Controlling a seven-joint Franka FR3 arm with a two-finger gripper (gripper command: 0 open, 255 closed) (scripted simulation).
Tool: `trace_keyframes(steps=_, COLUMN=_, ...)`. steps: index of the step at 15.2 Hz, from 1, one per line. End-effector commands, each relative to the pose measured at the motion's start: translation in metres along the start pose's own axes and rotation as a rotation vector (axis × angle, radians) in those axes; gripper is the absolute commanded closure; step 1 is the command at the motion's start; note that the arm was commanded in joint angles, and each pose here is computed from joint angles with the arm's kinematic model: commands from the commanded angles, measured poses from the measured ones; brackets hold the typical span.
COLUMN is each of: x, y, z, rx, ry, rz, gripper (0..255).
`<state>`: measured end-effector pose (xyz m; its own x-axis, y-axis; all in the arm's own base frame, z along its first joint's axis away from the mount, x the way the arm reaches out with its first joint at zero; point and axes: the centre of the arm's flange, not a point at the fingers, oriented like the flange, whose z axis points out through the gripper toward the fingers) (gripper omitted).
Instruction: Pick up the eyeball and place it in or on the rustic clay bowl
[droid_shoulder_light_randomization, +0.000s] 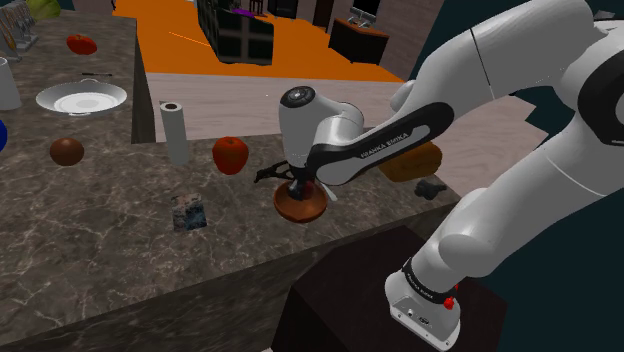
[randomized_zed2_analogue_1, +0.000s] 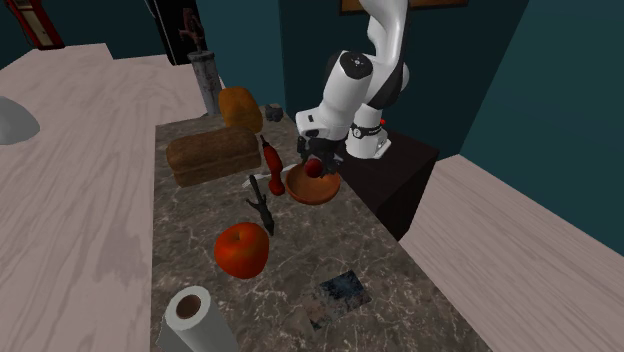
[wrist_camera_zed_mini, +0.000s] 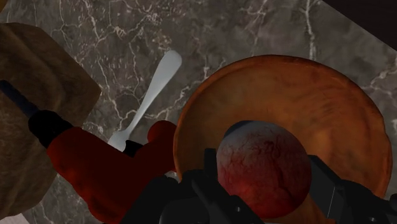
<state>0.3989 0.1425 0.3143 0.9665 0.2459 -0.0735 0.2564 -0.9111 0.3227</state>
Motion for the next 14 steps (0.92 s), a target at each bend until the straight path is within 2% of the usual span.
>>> trace_keyframes(steps=1, x=0.000, y=0.000, z=0.000, rx=0.000, ry=0.000, rz=0.000, gripper=255)
trace_keyframes(steps=4, x=0.000, y=0.000, z=0.000, rx=0.000, ry=0.000, rz=0.000, gripper=255)
trace_keyframes(steps=5, x=0.000, y=0.000, z=0.000, rx=0.000, ry=0.000, rz=0.000, gripper=0)
trace_keyframes(steps=10, x=0.000, y=0.000, z=0.000, rx=0.000, ry=0.000, rz=0.000, gripper=0)
trace_keyframes(steps=14, x=0.000, y=0.000, z=-0.050, rx=0.000, ry=0.000, rz=0.000, gripper=0)
